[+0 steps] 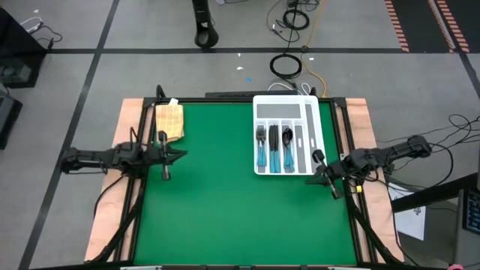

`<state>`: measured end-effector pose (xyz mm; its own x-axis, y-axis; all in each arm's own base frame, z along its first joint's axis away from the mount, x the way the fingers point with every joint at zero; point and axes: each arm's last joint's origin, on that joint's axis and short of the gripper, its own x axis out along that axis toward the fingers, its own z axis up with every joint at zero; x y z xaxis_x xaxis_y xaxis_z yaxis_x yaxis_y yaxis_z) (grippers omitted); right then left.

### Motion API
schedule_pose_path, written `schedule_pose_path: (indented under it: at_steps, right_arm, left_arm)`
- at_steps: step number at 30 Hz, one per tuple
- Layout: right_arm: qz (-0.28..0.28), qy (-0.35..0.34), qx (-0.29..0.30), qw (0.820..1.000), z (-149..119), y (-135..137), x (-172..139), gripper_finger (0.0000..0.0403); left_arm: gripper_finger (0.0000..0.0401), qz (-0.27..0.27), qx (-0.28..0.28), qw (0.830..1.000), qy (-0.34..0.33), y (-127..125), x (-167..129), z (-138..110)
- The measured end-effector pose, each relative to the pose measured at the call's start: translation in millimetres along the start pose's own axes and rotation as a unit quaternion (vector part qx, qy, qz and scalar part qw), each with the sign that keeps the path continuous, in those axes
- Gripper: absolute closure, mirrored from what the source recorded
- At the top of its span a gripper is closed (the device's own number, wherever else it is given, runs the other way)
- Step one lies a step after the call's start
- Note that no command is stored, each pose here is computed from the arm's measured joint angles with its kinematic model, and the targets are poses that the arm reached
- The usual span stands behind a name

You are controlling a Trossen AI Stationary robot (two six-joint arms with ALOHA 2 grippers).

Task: Sort silverware
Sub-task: Return to Home Position

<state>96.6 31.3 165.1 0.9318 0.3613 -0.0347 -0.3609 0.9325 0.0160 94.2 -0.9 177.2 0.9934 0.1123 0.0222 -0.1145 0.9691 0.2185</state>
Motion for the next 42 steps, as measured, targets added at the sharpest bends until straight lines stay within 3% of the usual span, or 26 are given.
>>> schedule_pose_path:
  at_steps: [8, 15, 42]
  right_arm:
    - [0.001, 0.013, 0.019, 1.000, -2.1, -0.2, 1.7, 0.0387]
    - [-0.003, 0.013, 0.027, 1.000, -2.2, -0.5, 1.7, 0.0387]
    - [-0.003, 0.013, 0.028, 1.000, -2.2, -0.5, 1.7, 0.0387]
  left_arm:
    - [0.0394, -0.010, -0.032, 0.999, -0.012, -1.2, 2.7, -7.9]
    - [0.0394, 0.011, -0.032, 0.999, -0.007, 0.0, 3.0, -8.4]
    - [0.0394, 0.010, -0.031, 0.999, -0.006, -0.2, 3.1, -8.9]
